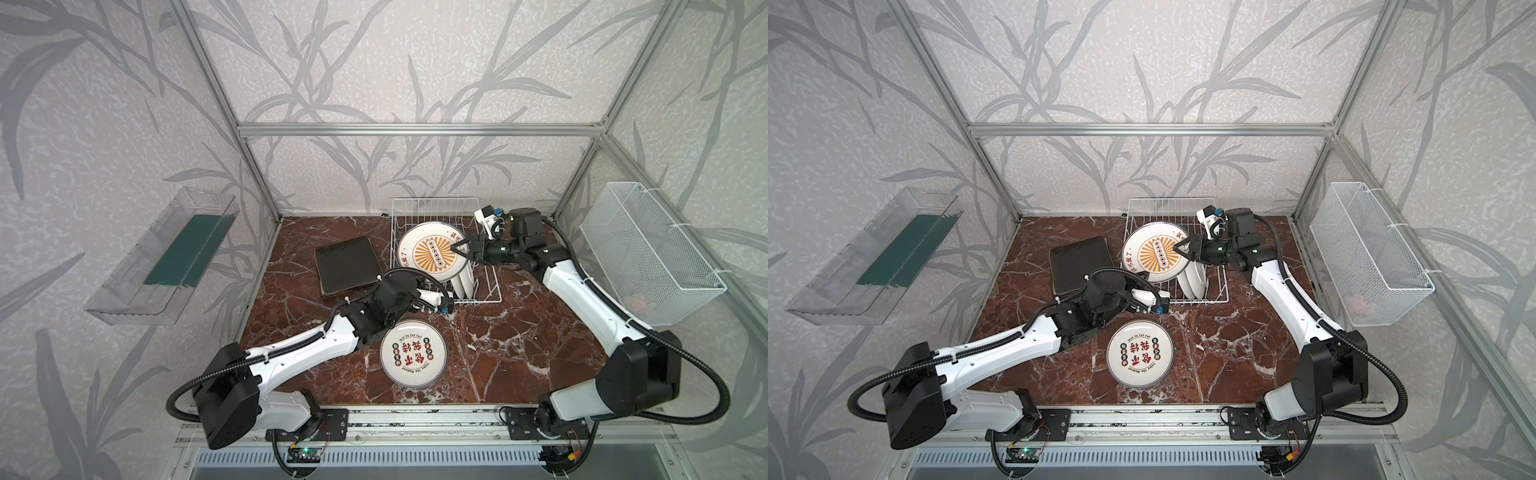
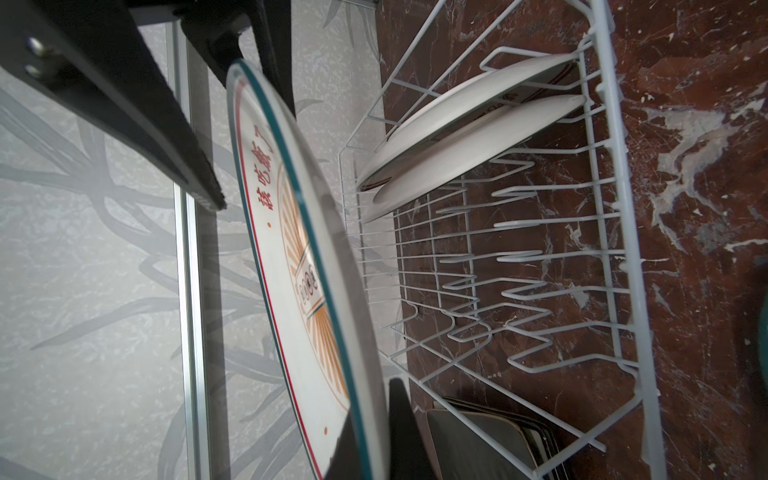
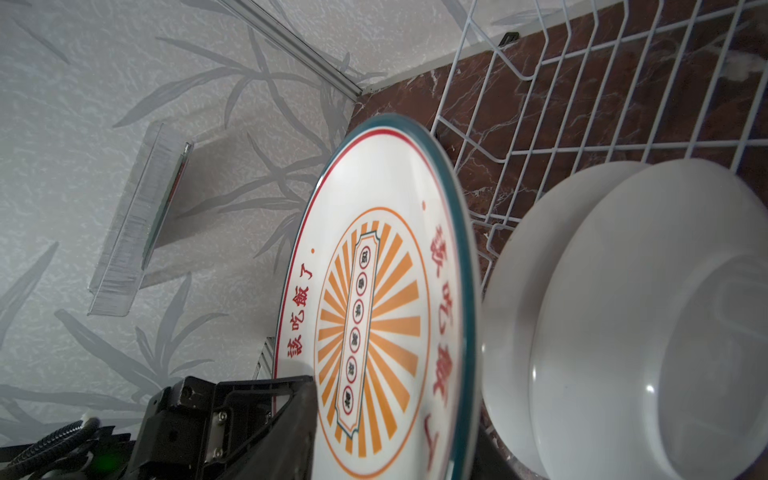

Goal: Unload the plates from the dish rack

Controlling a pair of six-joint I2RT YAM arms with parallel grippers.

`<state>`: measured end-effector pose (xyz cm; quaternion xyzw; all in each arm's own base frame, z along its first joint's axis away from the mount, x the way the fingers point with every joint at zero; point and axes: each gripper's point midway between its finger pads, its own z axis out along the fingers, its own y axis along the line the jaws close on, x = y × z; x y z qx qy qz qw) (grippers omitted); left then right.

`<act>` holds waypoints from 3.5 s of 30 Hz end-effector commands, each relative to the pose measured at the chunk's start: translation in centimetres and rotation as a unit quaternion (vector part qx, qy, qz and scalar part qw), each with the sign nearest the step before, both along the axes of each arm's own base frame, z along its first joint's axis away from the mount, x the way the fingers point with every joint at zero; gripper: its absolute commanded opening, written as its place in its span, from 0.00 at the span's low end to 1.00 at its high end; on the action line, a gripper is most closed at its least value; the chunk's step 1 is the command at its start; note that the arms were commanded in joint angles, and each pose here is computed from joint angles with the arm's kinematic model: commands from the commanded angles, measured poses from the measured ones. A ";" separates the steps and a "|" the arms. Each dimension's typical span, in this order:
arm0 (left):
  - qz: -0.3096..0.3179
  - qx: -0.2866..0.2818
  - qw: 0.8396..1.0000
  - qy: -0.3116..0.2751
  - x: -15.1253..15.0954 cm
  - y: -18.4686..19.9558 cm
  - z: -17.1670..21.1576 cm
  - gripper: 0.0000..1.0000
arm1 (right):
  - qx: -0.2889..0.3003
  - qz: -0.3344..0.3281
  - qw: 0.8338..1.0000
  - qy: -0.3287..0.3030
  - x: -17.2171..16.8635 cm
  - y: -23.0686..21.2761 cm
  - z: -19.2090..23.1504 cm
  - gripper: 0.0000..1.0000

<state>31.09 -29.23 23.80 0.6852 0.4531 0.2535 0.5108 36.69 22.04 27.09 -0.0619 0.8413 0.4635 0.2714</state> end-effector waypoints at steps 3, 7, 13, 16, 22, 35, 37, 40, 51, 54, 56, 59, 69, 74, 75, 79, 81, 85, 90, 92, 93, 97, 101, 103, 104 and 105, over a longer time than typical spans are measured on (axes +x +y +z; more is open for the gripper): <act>0.005 -0.022 0.999 -0.044 0.7 -0.5 2.2 0.00 | 0.007 0.020 1.000 0.017 -0.2 0.9 0.0 0.34; 0.006 -0.022 0.999 -0.044 0.8 -0.6 2.1 0.00 | 0.009 0.020 0.999 0.026 0.0 1.0 -0.4 0.25; 0.014 -0.033 0.999 -0.040 1.1 -0.6 2.0 0.00 | 0.024 0.021 0.999 0.026 0.4 1.3 0.1 0.04; 0.023 -0.038 0.998 -0.043 1.3 -0.4 1.9 0.12 | 0.043 0.021 0.999 0.020 0.6 1.3 1.1 0.00; 0.041 -0.118 0.992 -0.031 1.2 -0.2 3.8 0.67 | 0.082 -0.013 0.997 -0.006 1.5 -0.2 3.2 0.00; 0.105 -0.563 0.789 0.222 1.2 7.5 12.1 0.96 | 0.097 -0.084 0.989 -0.071 2.8 -4.3 4.2 0.00; 0.119 -0.595 0.753 0.255 1.6 8.7 12.4 0.96 | 0.092 -0.077 0.989 -0.082 2.6 -4.3 4.3 0.00; 0.118 -0.614 0.715 0.312 1.7 9.0 12.2 0.97 | 0.086 -0.066 0.988 -0.110 2.3 -4.2 4.7 0.00; 0.122 -0.573 0.611 0.532 3.7 5.1 7.7 0.97 | 0.075 -0.010 0.983 -0.170 1.2 -3.4 5.4 0.00; 0.116 -0.570 0.596 0.554 4.6 4.0 7.5 0.95 | 0.076 0.000 0.981 -0.177 0.8 -2.9 5.5 0.00; 0.118 -0.565 0.591 0.564 5.3 3.5 7.1 0.93 | 0.077 0.003 0.981 -0.178 0.7 -2.7 5.6 0.00; 0.113 -0.556 0.586 0.578 5.9 2.7 7.0 0.90 | 0.079 0.008 0.980 -0.182 0.5 -2.3 5.7 0.00; 0.093 -0.566 0.568 0.591 6.4 1.6 7.4 0.61 | 0.086 0.021 0.982 -0.165 0.4 -1.2 4.5 0.00; 0.094 -0.548 0.546 0.627 5.8 1.0 7.0 0.49 | 0.089 0.032 0.982 -0.161 0.4 -0.3 4.5 0.00; 0.093 -0.547 0.545 0.628 5.7 0.9 7.0 0.49 | 0.089 0.034 0.982 -0.161 0.4 -0.1 4.4 0.00; 0.088 -0.545 0.548 0.629 5.5 1.0 7.1 0.43 | 0.090 0.038 0.983 -0.156 0.4 0.3 4.1 0.00; 0.082 -0.540 0.550 0.632 5.1 0.9 7.1 0.33 | 0.090 0.037 0.984 -0.149 0.4 0.3 3.7 0.00; 0.079 -0.525 0.553 0.642 4.4 0.9 7.0 0.23 | 0.091 0.036 0.985 -0.140 0.4 0.3 3.2 0.00; 0.083 -0.524 0.554 0.642 4.2 1.1 6.8 0.09 | 0.090 0.036 0.986 -0.136 0.4 0.4 2.9 0.00; 0.085 -0.526 0.554 0.640 4.2 1.1 6.8 0.00 | 0.090 0.037 0.987 -0.130 0.4 0.4 2.6 0.00; 0.085 -0.527 0.553 0.640 4.3 1.1 6.7 0.00 | 0.089 0.036 0.987 -0.128 0.5 0.4 2.4 0.00; 0.096 -0.532 0.557 0.631 4.5 1.4 6.7 0.00 | 0.086 0.035 0.988 -0.123 0.5 0.4 2.1 0.04; 0.107 -0.541 0.559 0.619 4.8 1.8 6.8 0.00 | 0.080 0.033 0.990 -0.112 0.5 0.3 1.8 0.23; 0.111 -0.545 0.558 0.616 4.9 2.0 6.9 0.00 | 0.075 0.028 0.991 -0.105 0.6 0.2 1.6 0.33; 0.112 -0.546 0.558 0.615 4.9 2.1 7.0 0.00 | 0.072 0.027 0.992 -0.103 0.6 0.2 1.5 0.36; 0.113 -0.547 0.557 0.615 4.8 2.2 7.1 0.00 | 0.071 0.026 0.992 -0.101 0.7 0.2 1.5 0.39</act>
